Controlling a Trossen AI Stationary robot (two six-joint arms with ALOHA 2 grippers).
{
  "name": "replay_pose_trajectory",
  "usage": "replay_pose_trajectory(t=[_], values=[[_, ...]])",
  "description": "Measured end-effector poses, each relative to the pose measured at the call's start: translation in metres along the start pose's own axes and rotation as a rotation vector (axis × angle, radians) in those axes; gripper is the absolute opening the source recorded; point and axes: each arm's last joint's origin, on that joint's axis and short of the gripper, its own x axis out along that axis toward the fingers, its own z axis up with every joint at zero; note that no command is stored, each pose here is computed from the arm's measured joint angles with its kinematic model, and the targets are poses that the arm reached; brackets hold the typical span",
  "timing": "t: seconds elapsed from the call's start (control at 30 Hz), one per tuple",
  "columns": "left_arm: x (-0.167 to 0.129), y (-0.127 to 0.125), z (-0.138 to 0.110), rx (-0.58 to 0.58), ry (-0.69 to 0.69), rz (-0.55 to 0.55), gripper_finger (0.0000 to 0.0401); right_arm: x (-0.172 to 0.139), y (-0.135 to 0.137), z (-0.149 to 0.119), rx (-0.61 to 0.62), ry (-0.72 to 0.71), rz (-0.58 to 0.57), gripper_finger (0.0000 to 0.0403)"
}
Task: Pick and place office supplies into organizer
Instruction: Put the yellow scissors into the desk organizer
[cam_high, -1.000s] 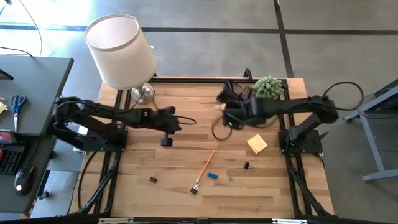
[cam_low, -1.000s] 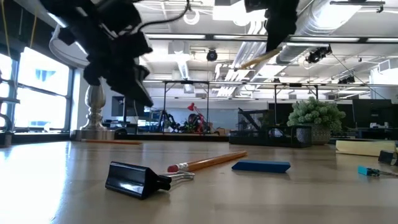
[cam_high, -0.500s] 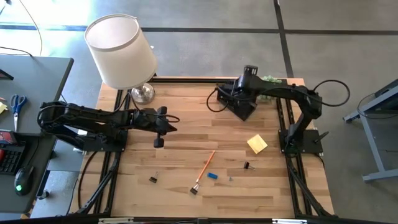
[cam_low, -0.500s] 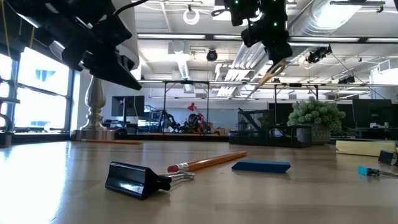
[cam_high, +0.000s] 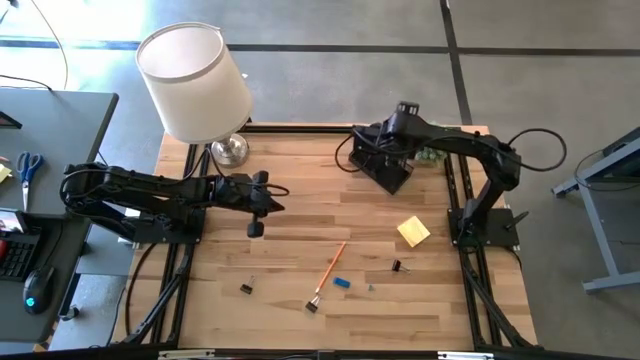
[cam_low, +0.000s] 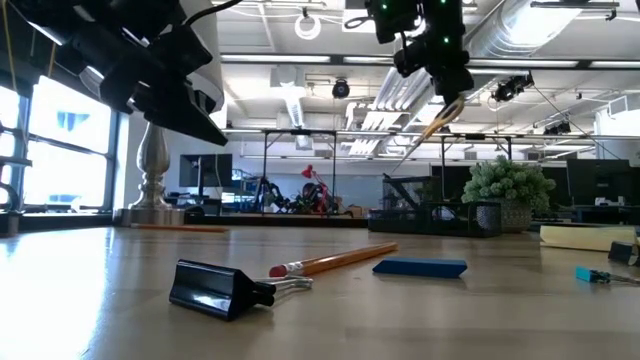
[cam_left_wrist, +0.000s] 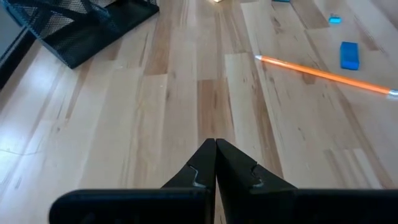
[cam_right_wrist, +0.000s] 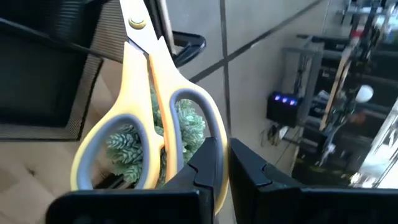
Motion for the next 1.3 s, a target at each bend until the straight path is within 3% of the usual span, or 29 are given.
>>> replay_pose_trajectory(t=[0.33,0.67,1.0,1.3], values=[[0.000,0.000,0.000,-0.002,-0.001,-0.005,0.0000,0.009,-0.008,-0.003,-0.045,0.023,0.099,0.0008],[0.000,0.000,0.000,-0.001,0.000,-0.006,0.0000,0.023,-0.019,-0.006,0.100,0.071,0.165,0.0008],[0.000,0.000,0.000,0.000,0.001,-0.007,0.0000,0.005,-0.030,-0.025,0.180,0.008,0.131,0.0007],[0.000,-0.001,0.000,-0.007,-0.001,-0.027,0.0000,0.038,-0.019,-0.029,0.088,0.129,0.213,0.0008]])
